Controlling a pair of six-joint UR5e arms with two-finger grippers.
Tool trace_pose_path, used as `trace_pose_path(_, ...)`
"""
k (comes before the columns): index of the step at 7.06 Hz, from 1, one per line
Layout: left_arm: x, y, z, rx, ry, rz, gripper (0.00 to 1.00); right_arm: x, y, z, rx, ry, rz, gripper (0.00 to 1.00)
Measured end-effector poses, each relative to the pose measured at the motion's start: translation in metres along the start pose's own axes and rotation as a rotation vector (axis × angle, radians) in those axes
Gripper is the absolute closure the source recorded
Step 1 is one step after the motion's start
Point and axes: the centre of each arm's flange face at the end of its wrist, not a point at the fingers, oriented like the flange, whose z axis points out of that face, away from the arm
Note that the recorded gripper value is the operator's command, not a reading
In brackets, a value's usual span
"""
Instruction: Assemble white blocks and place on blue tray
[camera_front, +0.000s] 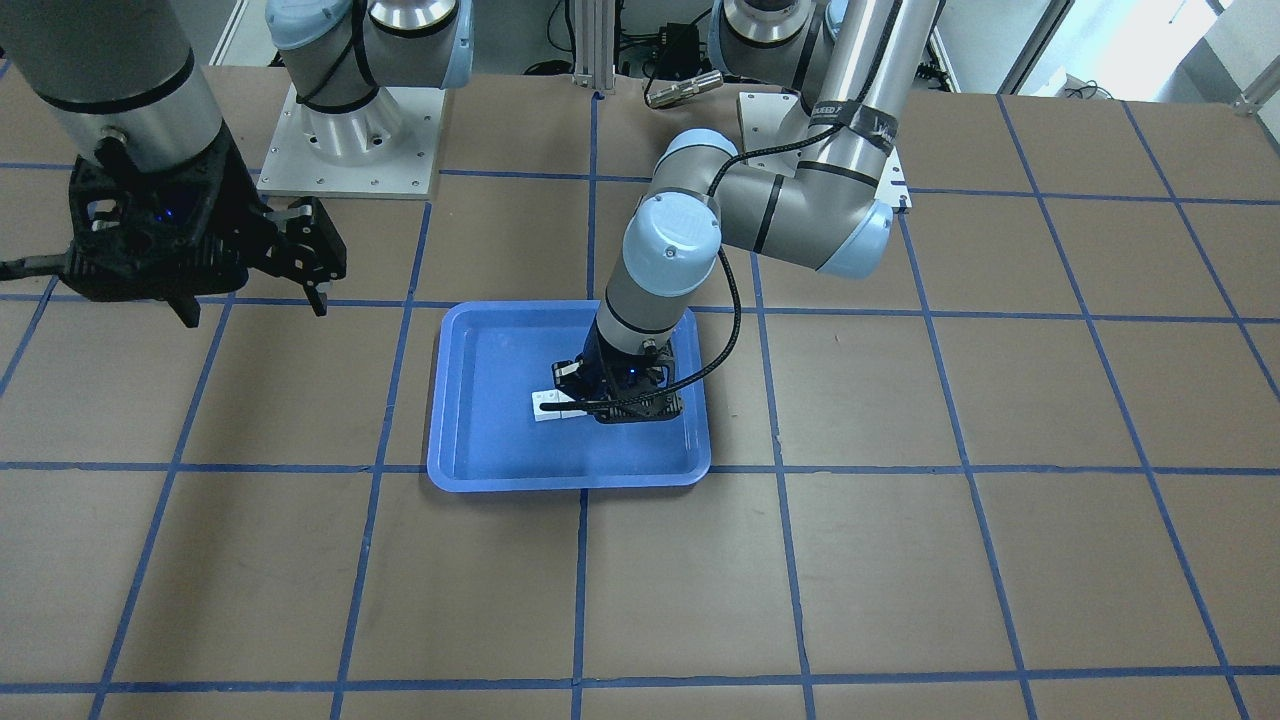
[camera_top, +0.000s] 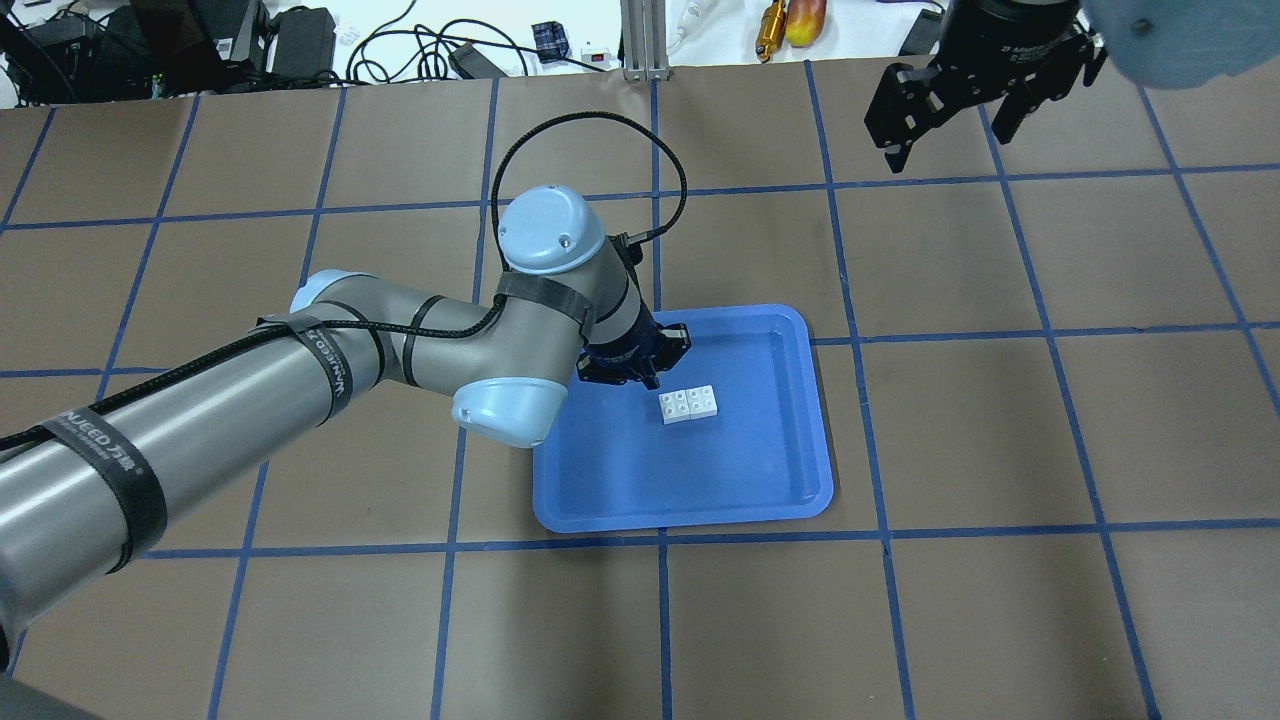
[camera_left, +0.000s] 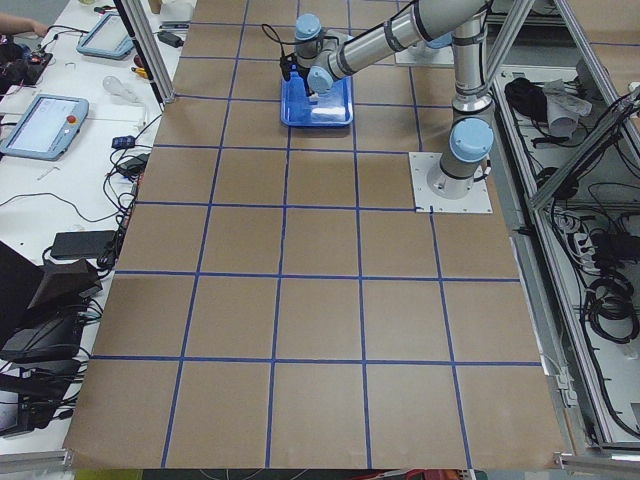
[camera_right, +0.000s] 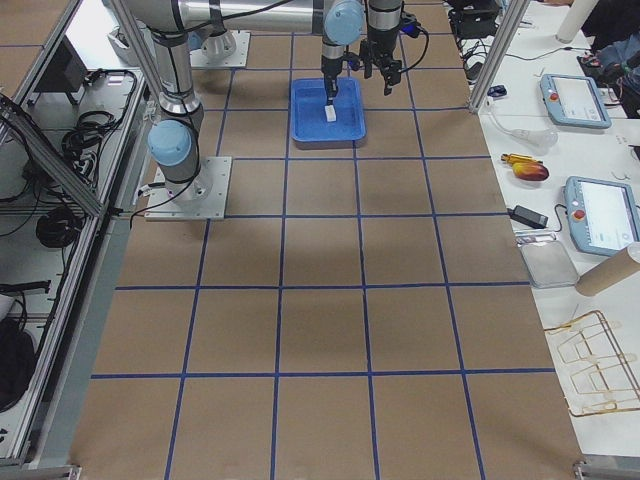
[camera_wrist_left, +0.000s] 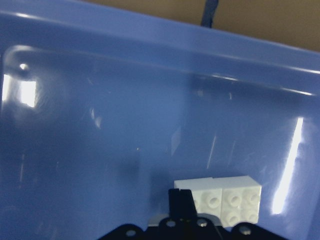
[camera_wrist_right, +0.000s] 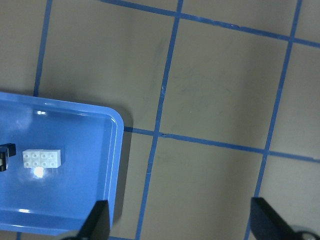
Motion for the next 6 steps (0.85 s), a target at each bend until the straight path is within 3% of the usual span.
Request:
trace_pose_path(2, -0.014, -0.016, -0.023, 0.029, 0.01, -0.012, 0.94, -0.008, 0.041, -0.012, 0.009, -0.004, 0.114, 0.0)
trace_pose_path(4, -0.037, -0.032, -0.059, 0.053, -0.043, 0.051, 0.69, -0.012, 0.073, -0.015, 0.083, -0.004, 0.128, 0.0)
trace_pose_path(5, -0.056, -0.048, -0.092, 0.054, -0.07, 0.066, 0.57, -0.013, 0.071, -0.014, 0.12, -0.014, 0.13, 0.0)
trace_pose_path(6, -0.076, -0.066, -0.135, 0.037, -0.098, 0.1, 0.39, -0.015, 0.06, -0.017, 0.139, -0.038, 0.131, 0.0)
